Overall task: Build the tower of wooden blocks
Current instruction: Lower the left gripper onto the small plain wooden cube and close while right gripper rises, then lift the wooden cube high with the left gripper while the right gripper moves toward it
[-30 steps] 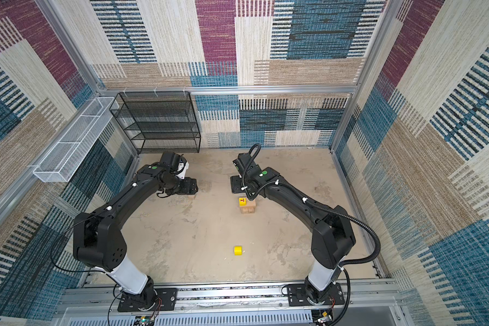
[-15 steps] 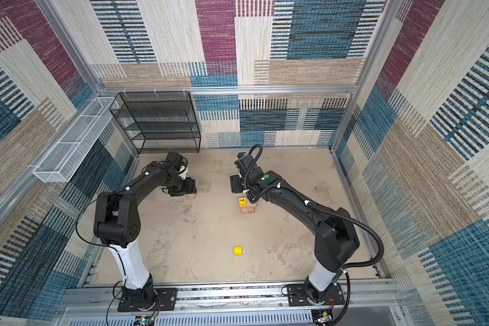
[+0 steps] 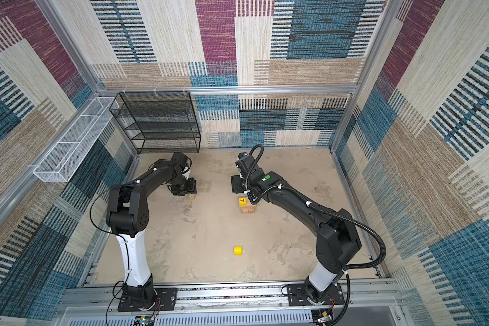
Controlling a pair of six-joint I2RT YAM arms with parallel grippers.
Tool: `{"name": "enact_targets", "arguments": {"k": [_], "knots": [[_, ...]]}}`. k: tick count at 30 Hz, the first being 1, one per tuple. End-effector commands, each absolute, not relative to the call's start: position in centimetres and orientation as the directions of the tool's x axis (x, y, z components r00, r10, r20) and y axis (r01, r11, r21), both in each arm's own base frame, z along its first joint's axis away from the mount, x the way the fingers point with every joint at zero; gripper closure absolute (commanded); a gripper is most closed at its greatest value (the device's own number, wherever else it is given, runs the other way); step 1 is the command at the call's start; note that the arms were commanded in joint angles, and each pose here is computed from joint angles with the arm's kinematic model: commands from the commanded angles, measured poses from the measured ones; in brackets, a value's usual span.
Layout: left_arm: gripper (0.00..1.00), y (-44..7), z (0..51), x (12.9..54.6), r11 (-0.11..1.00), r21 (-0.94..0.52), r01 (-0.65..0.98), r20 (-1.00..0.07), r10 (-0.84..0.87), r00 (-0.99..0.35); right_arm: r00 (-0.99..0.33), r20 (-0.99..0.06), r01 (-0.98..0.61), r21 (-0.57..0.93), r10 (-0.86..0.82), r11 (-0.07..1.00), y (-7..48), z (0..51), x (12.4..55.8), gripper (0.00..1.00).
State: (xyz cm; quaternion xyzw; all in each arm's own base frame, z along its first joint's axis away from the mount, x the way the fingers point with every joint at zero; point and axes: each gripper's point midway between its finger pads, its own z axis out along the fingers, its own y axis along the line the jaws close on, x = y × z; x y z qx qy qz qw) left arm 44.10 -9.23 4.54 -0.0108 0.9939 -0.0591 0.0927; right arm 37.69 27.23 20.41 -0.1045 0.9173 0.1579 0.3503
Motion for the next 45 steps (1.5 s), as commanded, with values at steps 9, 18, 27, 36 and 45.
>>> {"name": "enact_targets", "arguments": {"k": [9, 18, 27, 36, 45], "knots": [[0.50, -10.0, 3.2, 43.5, 0.993, -0.101, 0.060, -0.145, 0.045, -0.988, -0.728, -0.683, -0.302, 0.240, -0.061, 0.923, 27.6, 20.8, 37.8, 0.37], [0.67, -9.5, 3.0, 43.1, 0.997, -0.032, 0.074, -0.128, 0.069, -0.989, -0.734, -0.677, -0.288, 0.242, -0.051, 0.927, 27.1, 20.7, 37.4, 0.37], [0.85, -9.6, 4.2, 43.2, 0.996, -0.038, 0.077, -0.144, 0.071, -0.987, -0.722, -0.691, -0.281, 0.237, -0.042, 0.930, 26.6, 21.6, 37.2, 0.37], [1.00, -13.8, 14.1, 44.1, 0.942, -0.273, 0.195, -0.392, 0.076, -0.917, -0.562, -0.827, -0.387, 0.262, 0.000, 0.884, 26.6, 27.8, 36.6, 0.38], [1.00, -22.2, 32.9, 36.6, 0.419, -0.548, 0.724, -0.801, -0.015, -0.598, -0.075, -0.990, -0.787, 0.130, 0.117, 0.603, 27.5, 41.0, 28.5, 0.34]]}}
